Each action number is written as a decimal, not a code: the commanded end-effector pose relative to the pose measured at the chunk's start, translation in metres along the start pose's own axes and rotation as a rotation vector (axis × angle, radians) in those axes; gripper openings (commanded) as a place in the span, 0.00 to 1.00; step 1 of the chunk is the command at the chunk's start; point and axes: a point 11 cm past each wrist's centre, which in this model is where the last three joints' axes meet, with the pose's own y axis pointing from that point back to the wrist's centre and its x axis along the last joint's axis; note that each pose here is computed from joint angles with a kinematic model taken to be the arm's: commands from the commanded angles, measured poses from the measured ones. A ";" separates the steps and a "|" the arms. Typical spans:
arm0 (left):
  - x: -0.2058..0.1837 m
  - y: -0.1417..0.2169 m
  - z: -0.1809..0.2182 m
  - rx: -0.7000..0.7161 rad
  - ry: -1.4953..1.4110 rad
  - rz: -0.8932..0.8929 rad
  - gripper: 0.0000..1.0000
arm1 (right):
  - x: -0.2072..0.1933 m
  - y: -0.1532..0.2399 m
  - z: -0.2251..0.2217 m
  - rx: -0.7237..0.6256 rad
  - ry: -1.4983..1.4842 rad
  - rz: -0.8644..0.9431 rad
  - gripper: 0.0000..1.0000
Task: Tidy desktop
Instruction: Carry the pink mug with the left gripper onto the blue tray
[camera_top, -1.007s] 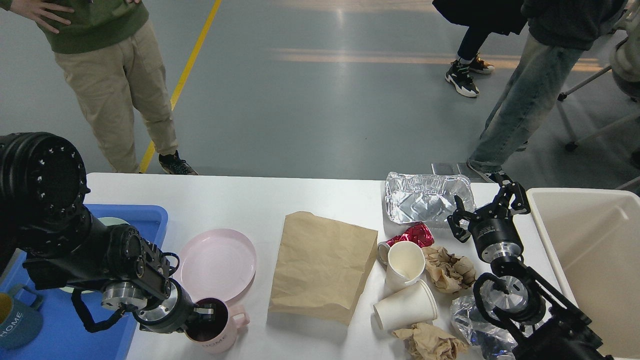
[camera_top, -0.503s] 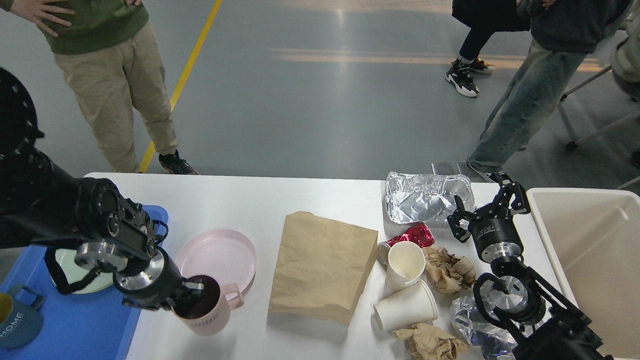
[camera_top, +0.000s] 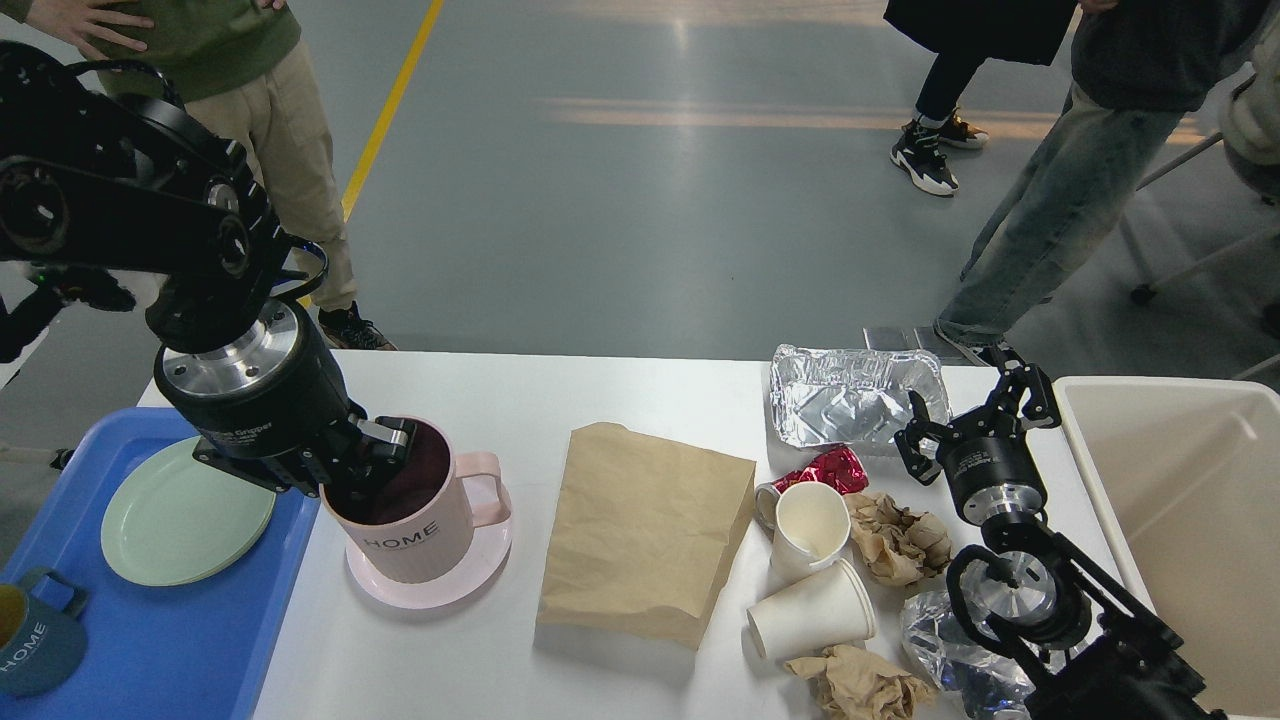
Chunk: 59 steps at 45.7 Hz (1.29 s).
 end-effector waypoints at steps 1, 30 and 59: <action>0.000 0.001 -0.009 0.016 0.014 -0.009 0.00 | 0.000 0.000 0.000 0.000 0.000 0.000 1.00; 0.016 -0.104 -0.231 0.026 0.353 -0.035 0.00 | 0.000 0.000 0.000 -0.001 -0.001 0.000 1.00; 0.004 -0.189 -0.283 0.079 0.372 -0.022 0.00 | 0.000 0.000 0.000 0.000 -0.001 -0.001 1.00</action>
